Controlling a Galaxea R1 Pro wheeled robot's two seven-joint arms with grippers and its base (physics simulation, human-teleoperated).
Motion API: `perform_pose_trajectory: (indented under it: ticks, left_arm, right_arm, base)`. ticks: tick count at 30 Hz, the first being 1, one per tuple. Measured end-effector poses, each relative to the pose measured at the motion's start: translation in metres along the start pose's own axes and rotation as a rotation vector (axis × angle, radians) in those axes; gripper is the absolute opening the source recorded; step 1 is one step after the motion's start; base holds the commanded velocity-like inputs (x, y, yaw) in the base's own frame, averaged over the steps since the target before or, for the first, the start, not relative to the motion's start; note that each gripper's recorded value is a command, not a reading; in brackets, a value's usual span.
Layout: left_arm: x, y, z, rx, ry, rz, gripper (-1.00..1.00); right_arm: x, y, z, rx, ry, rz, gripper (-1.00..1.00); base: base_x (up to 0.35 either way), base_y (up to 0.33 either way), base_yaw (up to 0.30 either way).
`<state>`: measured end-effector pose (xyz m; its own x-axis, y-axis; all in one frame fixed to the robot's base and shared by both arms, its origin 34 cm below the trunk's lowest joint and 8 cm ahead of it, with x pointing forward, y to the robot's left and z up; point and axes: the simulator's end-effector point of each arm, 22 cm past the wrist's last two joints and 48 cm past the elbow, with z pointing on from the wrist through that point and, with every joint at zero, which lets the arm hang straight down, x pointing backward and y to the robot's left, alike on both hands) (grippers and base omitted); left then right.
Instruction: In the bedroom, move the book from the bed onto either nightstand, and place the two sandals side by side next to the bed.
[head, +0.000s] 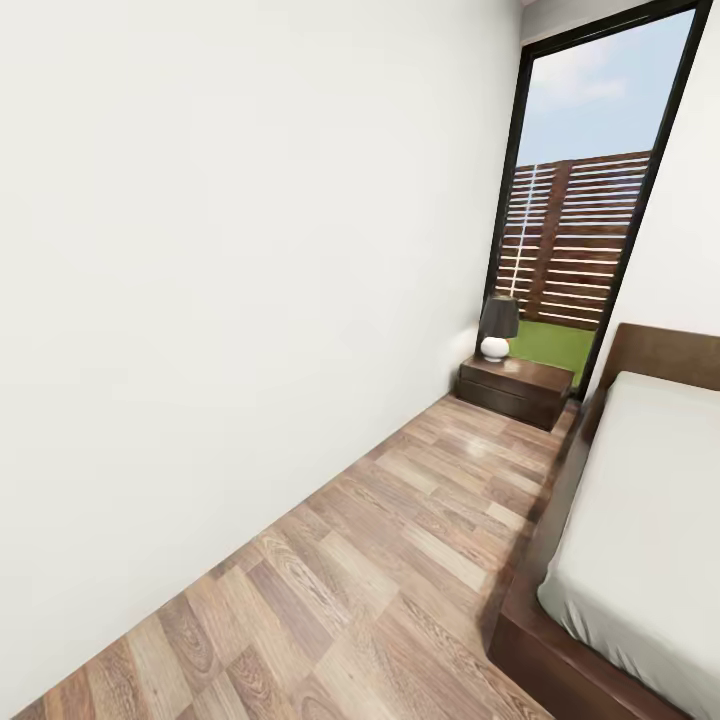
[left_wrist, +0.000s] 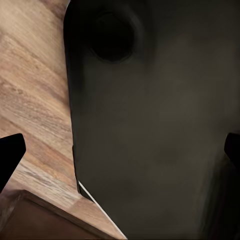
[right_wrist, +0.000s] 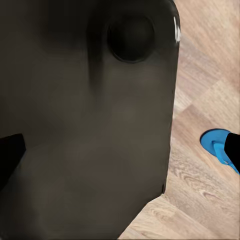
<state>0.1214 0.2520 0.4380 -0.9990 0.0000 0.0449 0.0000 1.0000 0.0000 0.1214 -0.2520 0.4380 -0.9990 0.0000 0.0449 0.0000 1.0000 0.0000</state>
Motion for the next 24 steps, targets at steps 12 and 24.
perform_pose_trajectory:
  ticks: [12,24]
  left_arm:
    - [-0.014,-0.005,0.000,0.012,-0.022,-0.005,1.00]
    - [-0.015,-0.004,0.000,0.010,-0.025,-0.006,1.00]
  right_arm:
    - [0.000,0.001,0.000,-0.008,0.005,0.009,1.00]
    - [0.000,0.001,0.000,-0.007,0.006,0.009,1.00]
  base:
    - [0.000,0.000,0.000]
    - [0.000,0.000,-0.044]
